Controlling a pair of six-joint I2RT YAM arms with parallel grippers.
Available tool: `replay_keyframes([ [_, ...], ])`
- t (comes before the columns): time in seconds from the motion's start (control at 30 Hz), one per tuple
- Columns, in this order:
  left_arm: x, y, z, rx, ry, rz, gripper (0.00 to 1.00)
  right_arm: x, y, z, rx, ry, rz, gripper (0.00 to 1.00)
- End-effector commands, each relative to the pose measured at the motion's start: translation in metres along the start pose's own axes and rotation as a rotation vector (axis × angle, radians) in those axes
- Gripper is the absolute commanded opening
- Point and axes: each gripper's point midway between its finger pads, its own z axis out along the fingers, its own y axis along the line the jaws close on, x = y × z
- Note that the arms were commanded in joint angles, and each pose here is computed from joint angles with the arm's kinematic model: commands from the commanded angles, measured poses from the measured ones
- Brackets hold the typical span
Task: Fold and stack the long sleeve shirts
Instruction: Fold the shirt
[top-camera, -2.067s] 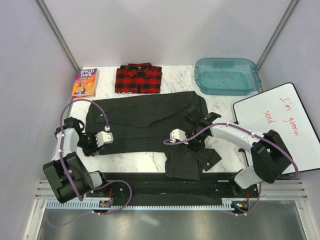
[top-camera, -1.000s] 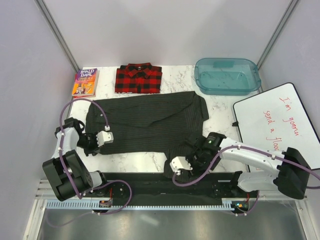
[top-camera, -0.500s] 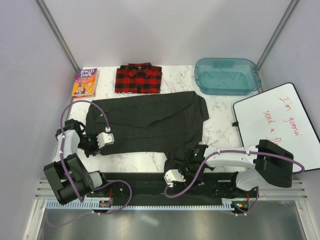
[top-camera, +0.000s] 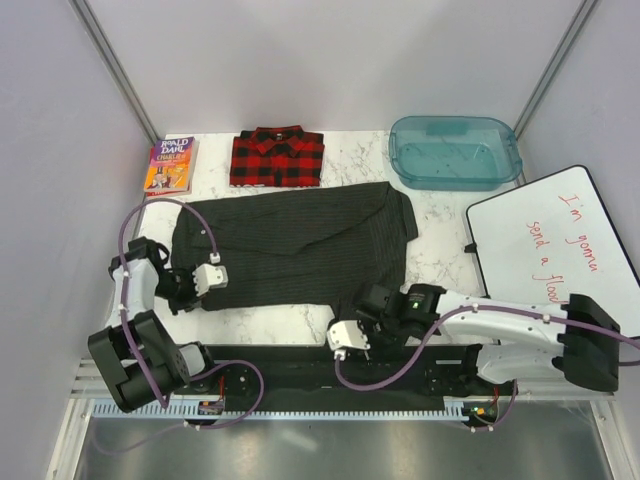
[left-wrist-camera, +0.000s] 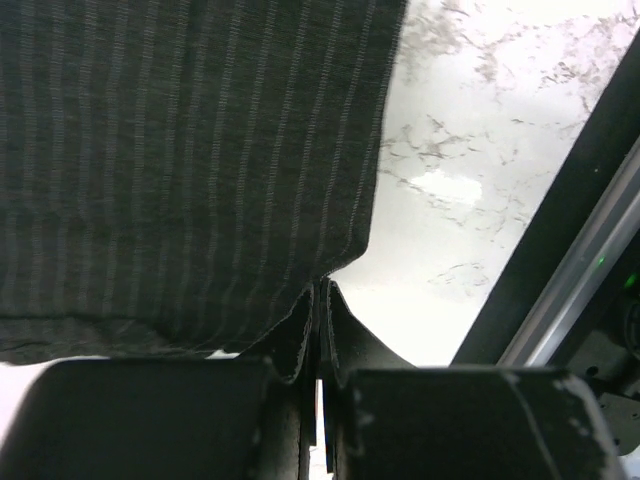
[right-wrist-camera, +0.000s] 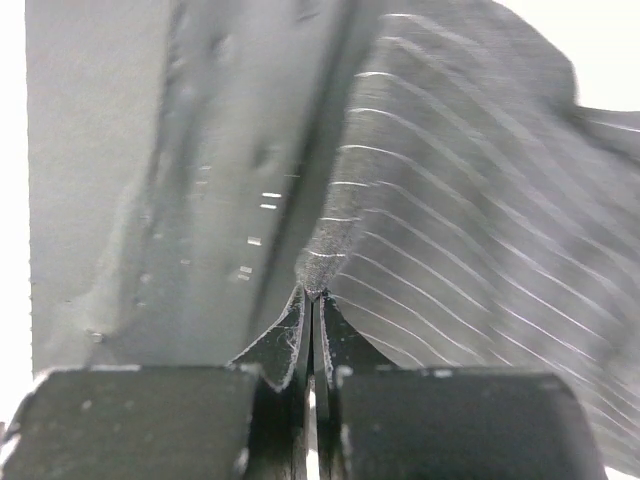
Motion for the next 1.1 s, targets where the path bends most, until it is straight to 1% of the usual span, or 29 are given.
replay_keyframes([
  [0.0,-0.019,0.017,-0.018,-0.017,-0.066,0.034,0.02,-0.017,-0.034,-0.039,0.135,-0.063,0.029,0.00],
  [0.03,-0.021,0.022,-0.022,-0.024,-0.069,0.041,0.02,-0.012,-0.046,-0.045,0.157,-0.065,0.067,0.00],
  [0.23,-0.024,0.038,-0.031,-0.030,-0.072,0.040,0.02,-0.011,-0.098,-0.090,0.271,-0.087,0.154,0.00],
  [0.37,-0.028,0.053,-0.038,-0.051,-0.087,0.034,0.02,-0.018,-0.132,-0.122,0.348,-0.096,0.149,0.00],
  [0.57,-0.030,0.080,-0.047,-0.085,-0.096,0.000,0.02,-0.010,-0.192,-0.160,0.430,-0.098,0.158,0.00],
  [0.6,-0.031,0.085,-0.049,-0.097,-0.099,0.000,0.02,-0.002,-0.203,-0.166,0.448,-0.088,0.161,0.00],
  [0.67,-0.035,0.094,-0.052,-0.106,-0.114,-0.016,0.02,-0.005,-0.226,-0.179,0.475,-0.106,0.165,0.00],
  [0.77,-0.034,0.109,-0.052,-0.125,-0.121,-0.050,0.02,-0.003,-0.252,-0.190,0.495,-0.104,0.146,0.00],
  [0.93,-0.033,0.140,-0.054,-0.164,-0.126,-0.104,0.02,0.001,-0.290,-0.192,0.512,-0.099,0.123,0.00],
  [1.0,-0.032,0.147,-0.048,-0.151,-0.124,-0.151,0.02,0.007,-0.303,-0.189,0.511,-0.094,0.125,0.00],
  [1.07,-0.030,0.155,-0.047,-0.155,-0.108,-0.169,0.02,0.004,-0.317,-0.199,0.541,-0.101,0.102,0.00],
])
